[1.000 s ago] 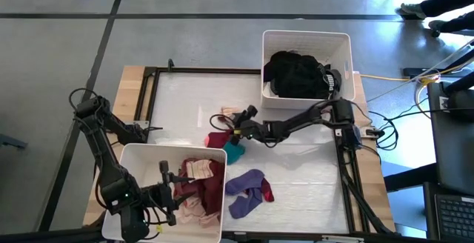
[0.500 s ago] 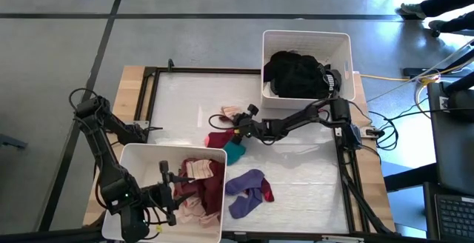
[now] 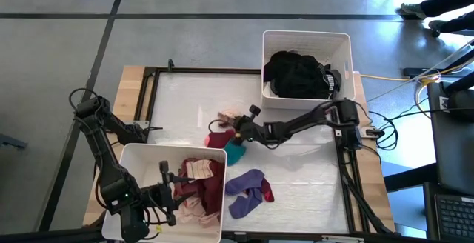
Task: Sort clothes
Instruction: Put the white striped sock into the bottom white laundry bin
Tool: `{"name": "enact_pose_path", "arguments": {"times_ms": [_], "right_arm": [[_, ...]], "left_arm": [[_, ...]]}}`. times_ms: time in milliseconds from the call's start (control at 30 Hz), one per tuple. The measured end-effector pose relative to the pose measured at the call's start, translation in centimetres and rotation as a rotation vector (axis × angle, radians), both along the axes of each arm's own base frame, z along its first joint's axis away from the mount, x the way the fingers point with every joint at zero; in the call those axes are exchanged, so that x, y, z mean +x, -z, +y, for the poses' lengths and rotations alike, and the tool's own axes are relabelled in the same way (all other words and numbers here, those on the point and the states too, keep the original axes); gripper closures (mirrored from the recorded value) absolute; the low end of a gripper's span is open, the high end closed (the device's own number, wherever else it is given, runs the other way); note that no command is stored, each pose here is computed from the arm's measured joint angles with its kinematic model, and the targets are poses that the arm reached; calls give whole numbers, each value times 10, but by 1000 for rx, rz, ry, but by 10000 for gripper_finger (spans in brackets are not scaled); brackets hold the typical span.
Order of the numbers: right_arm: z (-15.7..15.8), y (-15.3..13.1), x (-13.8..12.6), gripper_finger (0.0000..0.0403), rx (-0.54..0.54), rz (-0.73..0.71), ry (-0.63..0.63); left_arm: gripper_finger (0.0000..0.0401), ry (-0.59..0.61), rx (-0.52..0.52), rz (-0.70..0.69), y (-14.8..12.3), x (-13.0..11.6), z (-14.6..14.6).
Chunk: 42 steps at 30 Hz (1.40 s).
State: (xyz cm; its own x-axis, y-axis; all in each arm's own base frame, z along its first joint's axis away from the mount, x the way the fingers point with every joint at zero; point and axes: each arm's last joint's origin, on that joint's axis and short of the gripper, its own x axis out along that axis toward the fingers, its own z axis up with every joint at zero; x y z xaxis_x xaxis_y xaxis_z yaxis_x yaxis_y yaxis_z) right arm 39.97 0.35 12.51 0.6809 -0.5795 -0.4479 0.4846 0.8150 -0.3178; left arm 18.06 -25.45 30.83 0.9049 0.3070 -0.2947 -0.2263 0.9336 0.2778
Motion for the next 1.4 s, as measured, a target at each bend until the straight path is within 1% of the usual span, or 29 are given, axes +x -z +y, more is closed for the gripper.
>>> {"name": "enact_pose_path", "arguments": {"times_ms": [100,300,400,567,767,900,1033,1167,1267,1400], "right_arm": [[17,-14,-3,396,-72,-1,-6],[50,-43,-15,384,-238,9,30],[64,-58,-22,390,-288,-5,33],[81,-84,-33,397,-311,-53,5],[95,-114,-47,387,-314,-117,-44],[104,-134,-55,387,-324,-171,-76],[116,-151,-60,388,-367,-208,-124],[131,-175,-59,388,-394,-246,-198],[141,-193,-57,388,-369,-311,-300],[148,-212,-54,388,-325,-401,-477]], "left_arm": [[232,1,-2,1,0,0,0],[232,0,-7,0,0,0,0],[232,-1,-7,0,0,0,0],[232,-1,-7,0,0,0,0],[232,-1,-7,-1,0,0,0],[232,-1,-7,-1,0,0,0],[232,-1,-7,-1,0,0,0],[232,-2,-7,-1,0,0,0],[232,-2,-7,-1,0,0,0],[232,-2,-7,-1,0,0,0]]}}
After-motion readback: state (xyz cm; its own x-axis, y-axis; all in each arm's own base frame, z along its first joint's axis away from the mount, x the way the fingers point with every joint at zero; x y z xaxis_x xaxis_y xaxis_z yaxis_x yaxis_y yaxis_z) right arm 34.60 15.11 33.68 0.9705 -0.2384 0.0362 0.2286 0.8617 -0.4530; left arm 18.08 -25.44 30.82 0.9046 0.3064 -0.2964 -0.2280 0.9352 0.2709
